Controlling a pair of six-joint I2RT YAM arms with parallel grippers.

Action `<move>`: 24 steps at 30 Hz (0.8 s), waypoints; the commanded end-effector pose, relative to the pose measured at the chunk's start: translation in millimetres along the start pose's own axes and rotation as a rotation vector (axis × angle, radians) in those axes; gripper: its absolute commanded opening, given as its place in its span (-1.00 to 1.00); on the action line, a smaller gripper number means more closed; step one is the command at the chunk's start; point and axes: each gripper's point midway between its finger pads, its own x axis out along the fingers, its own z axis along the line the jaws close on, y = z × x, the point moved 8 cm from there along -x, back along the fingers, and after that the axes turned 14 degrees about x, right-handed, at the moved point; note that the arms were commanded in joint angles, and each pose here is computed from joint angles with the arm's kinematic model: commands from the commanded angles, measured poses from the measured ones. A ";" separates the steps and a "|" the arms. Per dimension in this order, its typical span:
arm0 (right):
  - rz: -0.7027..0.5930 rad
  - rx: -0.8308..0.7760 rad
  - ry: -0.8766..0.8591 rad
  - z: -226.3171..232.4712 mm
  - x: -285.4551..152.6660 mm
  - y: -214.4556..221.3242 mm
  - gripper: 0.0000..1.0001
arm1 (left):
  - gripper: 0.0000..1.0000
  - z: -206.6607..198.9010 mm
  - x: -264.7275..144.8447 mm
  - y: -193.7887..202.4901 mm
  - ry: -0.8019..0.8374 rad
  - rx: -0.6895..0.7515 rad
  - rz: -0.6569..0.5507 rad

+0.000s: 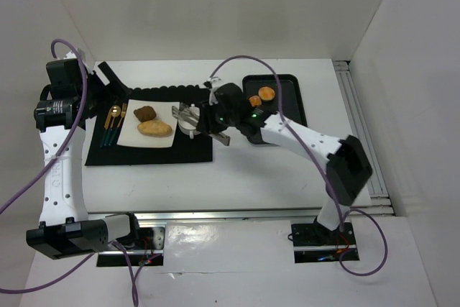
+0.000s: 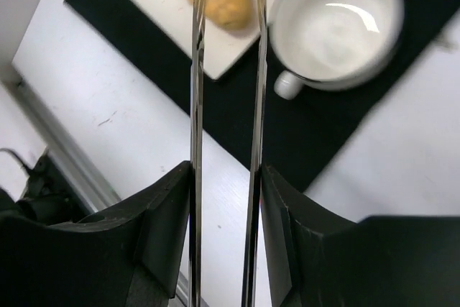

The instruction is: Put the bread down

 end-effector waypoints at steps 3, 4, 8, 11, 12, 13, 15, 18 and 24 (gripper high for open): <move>-0.237 0.058 0.347 -50.8 -69.8 3.8 0.03 | 0.88 -3.3 -10.8 -9.6 0.022 0.000 -0.068; -0.220 0.073 0.392 -61.9 -69.9 10.9 0.03 | 0.88 -4.9 -10.8 -11.0 0.038 0.003 -0.075; -0.225 0.098 0.472 -84.0 -66.5 24.8 0.03 | 0.88 -1.8 2.3 -0.7 0.038 -0.004 -0.030; -0.219 0.096 0.494 -94.2 -54.6 32.4 0.03 | 0.88 -2.9 5.7 3.0 0.057 -0.014 -0.016; -0.226 0.096 0.501 -98.1 -49.6 34.4 0.03 | 0.88 -2.9 5.7 3.0 0.057 -0.014 -0.016; -0.216 0.095 0.508 -103.3 -42.3 39.0 0.03 | 0.88 -2.0 7.7 5.8 0.055 -0.016 -0.006; -0.222 0.095 0.503 -107.9 -33.3 42.1 0.03 | 0.88 -1.3 9.5 8.2 0.053 -0.017 0.003; -0.189 0.087 0.518 -112.6 -21.2 51.4 0.39 | 0.88 -1.5 11.0 10.9 0.062 -0.019 0.014; -0.240 0.077 0.584 -86.5 -51.6 22.3 0.98 | 0.88 -2.4 7.8 5.4 0.064 0.001 0.005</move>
